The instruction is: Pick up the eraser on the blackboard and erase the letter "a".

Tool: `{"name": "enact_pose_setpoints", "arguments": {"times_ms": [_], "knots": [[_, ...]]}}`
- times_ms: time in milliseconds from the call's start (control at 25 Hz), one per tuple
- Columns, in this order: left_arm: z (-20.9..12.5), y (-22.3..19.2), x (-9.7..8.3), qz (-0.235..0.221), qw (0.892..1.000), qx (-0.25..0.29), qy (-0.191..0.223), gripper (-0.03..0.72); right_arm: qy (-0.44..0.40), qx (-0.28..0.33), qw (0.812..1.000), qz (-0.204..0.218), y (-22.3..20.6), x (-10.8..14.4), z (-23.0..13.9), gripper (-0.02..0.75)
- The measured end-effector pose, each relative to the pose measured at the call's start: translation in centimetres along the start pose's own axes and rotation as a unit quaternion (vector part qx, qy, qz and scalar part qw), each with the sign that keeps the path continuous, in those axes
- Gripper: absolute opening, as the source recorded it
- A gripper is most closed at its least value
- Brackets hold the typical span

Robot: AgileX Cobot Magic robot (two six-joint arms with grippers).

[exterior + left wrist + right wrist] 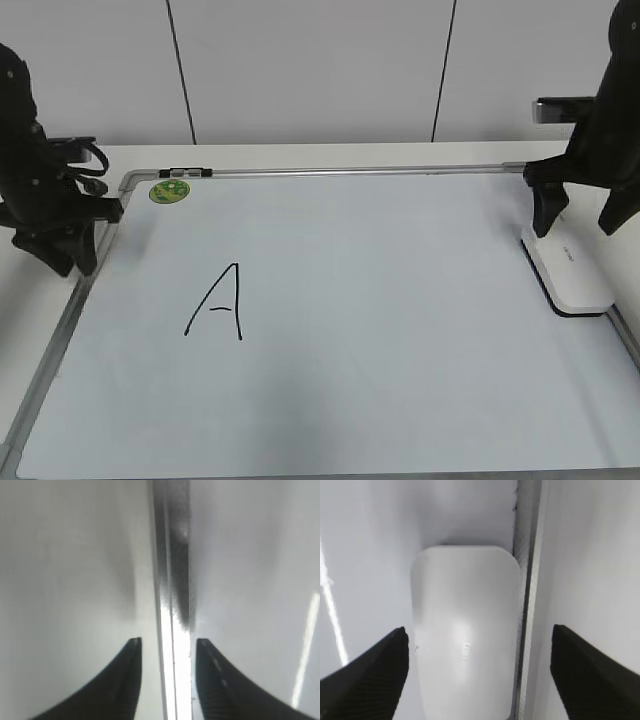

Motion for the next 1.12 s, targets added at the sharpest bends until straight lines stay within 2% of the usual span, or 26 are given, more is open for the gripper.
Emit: {"name": "enact_pose_setpoints", "arguments": {"times_ms": [200, 280, 320, 440, 600, 760, 880, 1120], "knots": [[0.2, 3.1, 0.7, 0.032, 0.999, -0.011, -0.016, 0.549, -0.002, -0.034, 0.999, 0.001, 3.0, -0.1, -0.1, 0.662], [-0.1, 4.6, 0.8, 0.044, 0.999, -0.015, -0.017, 0.63, -0.005, -0.046, 0.999, 0.002, 4.0, 0.0, -0.2, 0.662], [-0.4, 5.4, 0.8, 0.046, 0.999, -0.015, -0.018, 0.645, -0.01, -0.053, 0.999, 0.003, 4.6, 0.0, -0.3, 0.661], [-1.2, 7.2, 0.7, 0.049, 0.999, -0.014, -0.017, 0.629, -0.016, -0.072, 0.997, 0.006, 6.4, 0.0, -0.5, 0.644], [-1.6, 9.3, 0.7, 0.057, 0.998, -0.031, -0.02, 0.548, -0.034, -0.104, 0.994, 0.014, 9.2, 0.0, -1.1, 0.587], [-2.7, 11.7, 0.3, 0.058, 0.997, -0.054, -0.022, 0.486, -0.045, -0.127, 0.989, 0.052, 11.9, 0.9, -2.1, 0.547], [-4.9, 13.3, -0.5, 0.062, 0.996, -0.065, -0.03, 0.468, -0.046, -0.132, 0.989, 0.059, 12.9, 1.0, -3.1, 0.542], [-12.0, 16.1, -1.0, 0.066, 0.994, -0.081, -0.018, 0.463, -0.051, -0.106, 0.99, 0.083, 13.2, 1.3, -7.8, 0.538]]}}
Point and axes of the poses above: a point on each arm's last joint axis where the gripper is mounted, y pointing back along that axis away from the gripper, x along the wrist's bending axis when the last joint is at zero, z = x × y, the point moved 5 cm from there along -y, pointing out along that axis toward the gripper, and after that the axes turned 9 degrees about -y, right-handed, at the moved point
